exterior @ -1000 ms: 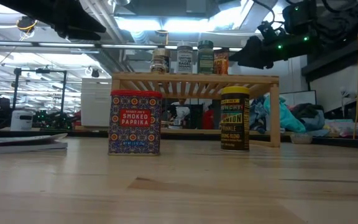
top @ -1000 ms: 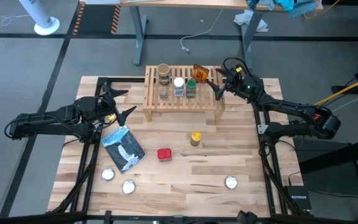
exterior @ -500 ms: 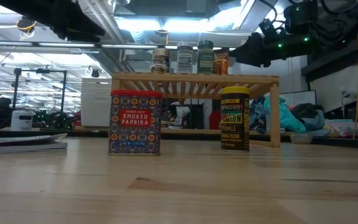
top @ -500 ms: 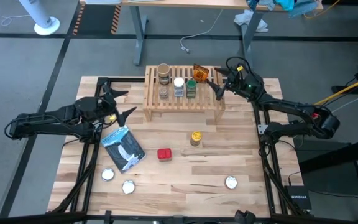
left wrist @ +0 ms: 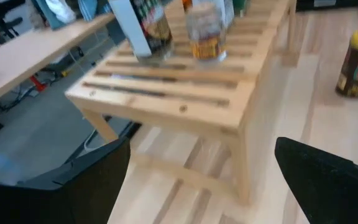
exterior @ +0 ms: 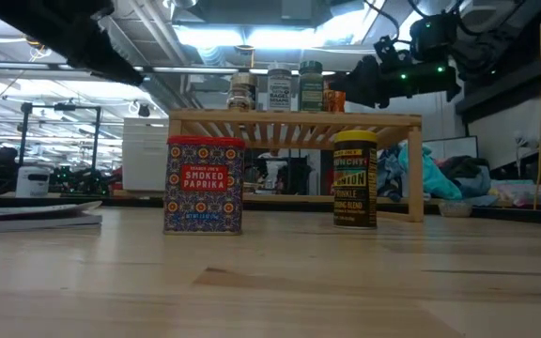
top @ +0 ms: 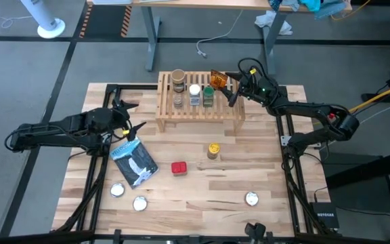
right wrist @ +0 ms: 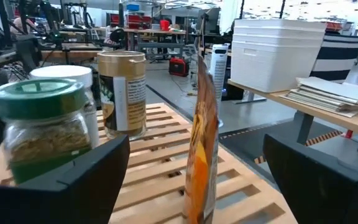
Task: Shelf spices
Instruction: Remove the brown seasoning bag from the shelf
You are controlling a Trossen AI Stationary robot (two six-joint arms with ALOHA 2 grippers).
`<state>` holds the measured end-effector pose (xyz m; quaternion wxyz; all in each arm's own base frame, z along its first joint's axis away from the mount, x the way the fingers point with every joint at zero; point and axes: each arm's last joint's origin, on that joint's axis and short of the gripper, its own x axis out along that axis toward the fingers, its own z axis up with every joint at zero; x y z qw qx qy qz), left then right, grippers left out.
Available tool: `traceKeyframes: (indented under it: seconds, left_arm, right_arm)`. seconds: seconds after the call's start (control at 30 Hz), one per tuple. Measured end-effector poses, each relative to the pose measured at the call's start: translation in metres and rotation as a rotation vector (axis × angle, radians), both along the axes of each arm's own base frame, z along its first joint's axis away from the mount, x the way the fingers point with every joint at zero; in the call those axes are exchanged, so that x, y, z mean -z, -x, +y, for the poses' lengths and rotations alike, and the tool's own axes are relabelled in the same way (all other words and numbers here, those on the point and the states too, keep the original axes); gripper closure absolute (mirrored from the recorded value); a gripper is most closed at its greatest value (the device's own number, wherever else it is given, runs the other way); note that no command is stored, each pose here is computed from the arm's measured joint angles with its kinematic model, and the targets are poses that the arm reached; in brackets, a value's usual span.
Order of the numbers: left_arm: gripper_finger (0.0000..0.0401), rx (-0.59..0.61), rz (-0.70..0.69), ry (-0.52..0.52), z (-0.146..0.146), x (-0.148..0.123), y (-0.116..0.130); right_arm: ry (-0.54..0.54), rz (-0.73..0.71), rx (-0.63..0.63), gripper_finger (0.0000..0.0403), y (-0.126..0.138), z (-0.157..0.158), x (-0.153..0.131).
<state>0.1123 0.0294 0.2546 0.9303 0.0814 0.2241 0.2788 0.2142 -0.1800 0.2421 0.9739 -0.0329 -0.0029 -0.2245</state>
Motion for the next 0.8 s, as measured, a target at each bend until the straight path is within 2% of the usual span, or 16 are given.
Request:
traceKeyframes:
  seconds: [0.1,0.47,0.8]
  left_arm:
    - [0.0008,0.0,0.039,0.006,0.0,0.003,0.001]
    - [0.0008,0.0,0.033,0.005,0.0,0.003,0.001]
    - [0.0008,0.0,0.032,0.005,0.0,0.003,0.001]
  right_arm:
    - [-0.001,0.001,0.001,0.0029,-0.003,-0.003,-0.001]
    - [0.003,-0.003,0.0,0.0029,-0.005,-0.005,-0.004]
    - [-0.036,0.04,0.001,0.003,-0.011,-0.01,0.013]
